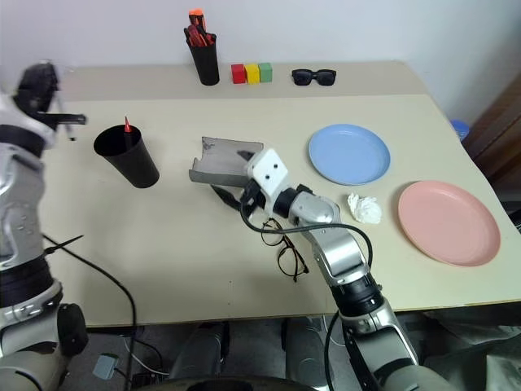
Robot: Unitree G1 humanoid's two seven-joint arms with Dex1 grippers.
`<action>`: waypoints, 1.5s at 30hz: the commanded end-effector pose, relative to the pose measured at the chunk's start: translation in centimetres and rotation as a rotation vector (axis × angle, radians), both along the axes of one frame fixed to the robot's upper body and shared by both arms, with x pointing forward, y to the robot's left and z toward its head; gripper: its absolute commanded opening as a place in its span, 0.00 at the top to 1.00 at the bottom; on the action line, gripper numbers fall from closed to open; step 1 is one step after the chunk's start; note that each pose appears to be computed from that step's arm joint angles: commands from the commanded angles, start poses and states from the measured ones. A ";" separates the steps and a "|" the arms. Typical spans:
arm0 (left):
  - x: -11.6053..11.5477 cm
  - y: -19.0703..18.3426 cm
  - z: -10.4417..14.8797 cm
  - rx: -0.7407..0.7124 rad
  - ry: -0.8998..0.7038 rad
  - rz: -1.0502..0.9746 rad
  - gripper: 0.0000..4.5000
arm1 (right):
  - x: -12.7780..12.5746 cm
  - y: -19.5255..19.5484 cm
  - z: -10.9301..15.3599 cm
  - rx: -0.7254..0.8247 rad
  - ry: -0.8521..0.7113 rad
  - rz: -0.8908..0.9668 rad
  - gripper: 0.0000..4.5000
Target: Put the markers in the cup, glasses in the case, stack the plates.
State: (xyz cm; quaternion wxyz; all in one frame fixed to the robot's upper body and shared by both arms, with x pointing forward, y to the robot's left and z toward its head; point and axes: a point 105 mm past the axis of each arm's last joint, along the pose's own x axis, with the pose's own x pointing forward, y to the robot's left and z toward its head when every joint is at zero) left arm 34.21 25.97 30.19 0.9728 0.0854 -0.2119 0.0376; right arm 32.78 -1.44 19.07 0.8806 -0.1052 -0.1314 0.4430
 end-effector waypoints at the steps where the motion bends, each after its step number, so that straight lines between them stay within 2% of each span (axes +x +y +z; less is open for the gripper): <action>1: 0.4 -1.1 0.7 0.077 -0.048 -0.006 1.00 | -0.2 -0.2 1.2 0.029 -0.049 -0.004 0.00; 11: 2.4 -1.2 -1.4 0.051 -0.021 -0.012 1.00 | -0.3 -0.5 0.7 0.019 -0.046 -0.021 0.00; 16: 2.5 -1.2 -1.7 0.040 -0.020 -0.019 1.00 | -0.2 -0.7 0.6 0.014 -0.044 -0.031 0.00; 17: 2.4 -1.3 -1.7 0.046 -0.023 -0.021 0.82 | -0.3 -0.7 0.6 0.013 -0.044 -0.031 0.00; 20: 2.4 -0.7 -1.8 0.040 -0.016 0.022 0.52 | -0.3 -0.7 0.5 0.010 -0.040 -0.028 0.00; 28: 2.0 -0.9 -1.6 0.013 -0.028 0.008 0.52 | -0.3 -0.5 0.4 0.005 -0.036 -0.017 0.00; 31: 1.8 -3.5 -1.1 0.027 -0.030 -0.127 0.52 | -0.2 -0.8 0.3 -0.006 -0.037 -0.022 0.00; 32: 1.8 -4.9 -1.0 0.042 -0.017 -0.198 0.40 | -0.1 -1.0 0.3 -0.012 -0.038 -0.028 0.00; 33: 1.8 -6.2 -1.1 0.065 0.001 -0.266 0.35 | 0.0 -1.3 0.3 -0.018 -0.040 -0.035 0.00; 35: 1.8 -7.8 -1.5 0.100 0.042 -0.346 0.13 | 0.1 -1.7 0.3 -0.030 -0.044 -0.042 0.00; 36: 2.0 -10.1 -2.8 0.194 0.123 -0.461 0.02 | 0.1 -2.6 0.2 -0.067 -0.047 -0.039 0.00; 37: 2.2 -11.8 -4.4 0.262 0.223 -0.553 0.01 | -0.1 -3.5 0.1 -0.105 -0.049 -0.028 0.00; 39: 2.4 -13.6 -7.2 0.354 0.388 -0.684 0.01 | -0.6 -4.9 -0.1 -0.182 -0.044 0.001 0.00; 42: 3.1 -13.8 -8.9 0.368 0.482 -0.768 0.01 | -1.5 -6.0 -0.5 -0.257 -0.018 0.048 0.00; 45: 3.3 -14.2 -11.8 0.473 0.642 -0.901 0.01 | -2.5 -7.8 -0.8 -0.342 0.013 0.070 0.00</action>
